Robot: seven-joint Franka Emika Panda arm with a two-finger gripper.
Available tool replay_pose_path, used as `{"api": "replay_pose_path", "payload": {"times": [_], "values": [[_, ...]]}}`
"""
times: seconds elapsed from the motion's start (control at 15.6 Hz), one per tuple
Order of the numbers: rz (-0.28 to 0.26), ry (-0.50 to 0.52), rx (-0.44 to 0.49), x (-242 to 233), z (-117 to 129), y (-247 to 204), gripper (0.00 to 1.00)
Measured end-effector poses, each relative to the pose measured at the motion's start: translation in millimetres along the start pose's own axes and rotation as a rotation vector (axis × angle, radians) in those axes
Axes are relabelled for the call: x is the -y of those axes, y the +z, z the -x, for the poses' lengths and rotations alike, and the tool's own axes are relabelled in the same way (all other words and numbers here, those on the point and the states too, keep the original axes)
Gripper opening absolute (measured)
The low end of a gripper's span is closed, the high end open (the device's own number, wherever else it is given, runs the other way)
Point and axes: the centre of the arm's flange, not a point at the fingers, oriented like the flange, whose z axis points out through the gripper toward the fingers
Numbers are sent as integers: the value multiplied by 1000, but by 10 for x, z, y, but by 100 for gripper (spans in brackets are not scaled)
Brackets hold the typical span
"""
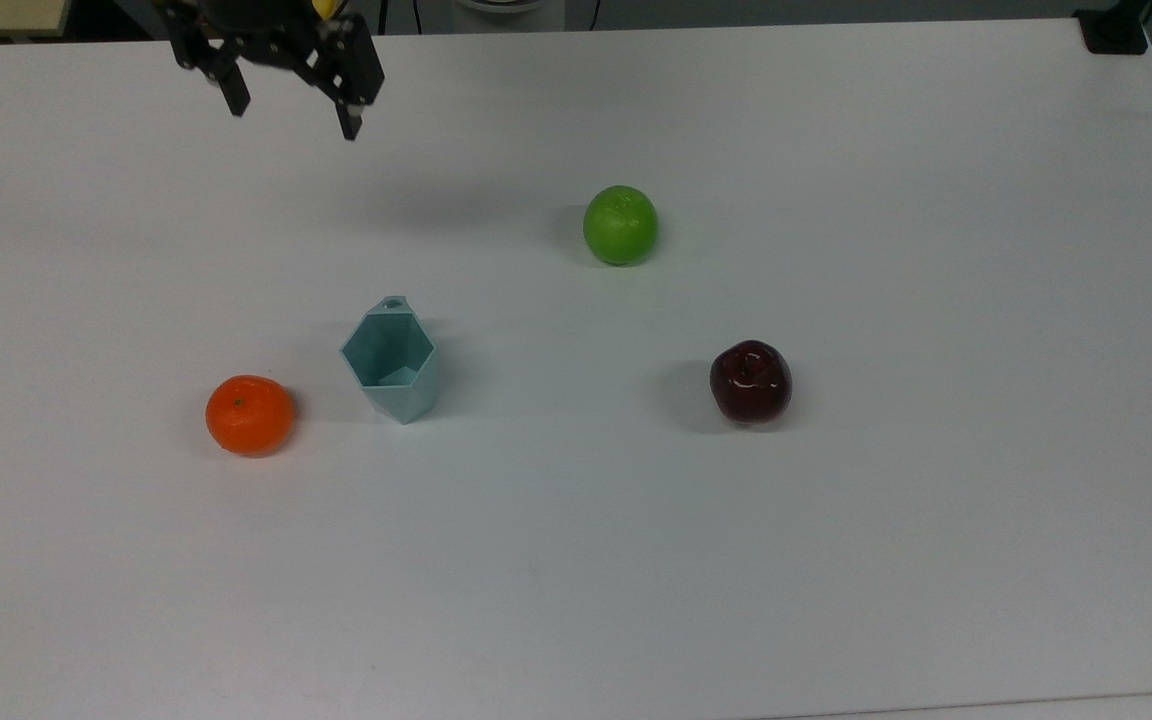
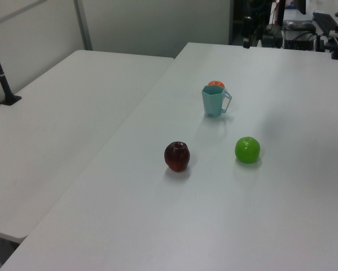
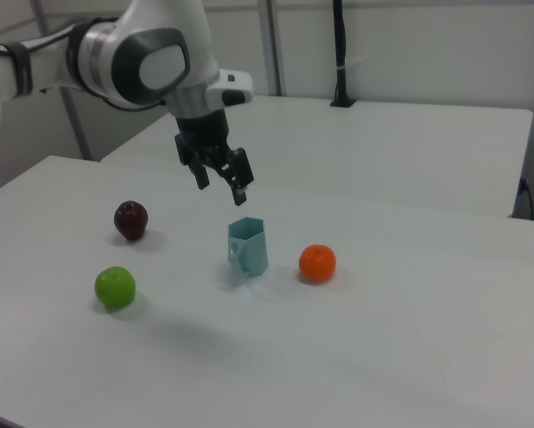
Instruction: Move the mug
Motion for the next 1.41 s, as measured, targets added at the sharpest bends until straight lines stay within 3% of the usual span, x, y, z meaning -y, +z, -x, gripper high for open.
{"api": "replay_pose_path", "payload": {"times": [0.51, 0.7, 0.96, 1.41], "values": [[-1, -34, -34, 207, -154, 615, 100], [-1, -121, -2, 431, -161, 951, 100], [-2, -164, -11, 699, -226, 1315, 100], [1, -172, -10, 674, -252, 1428, 100]]}}
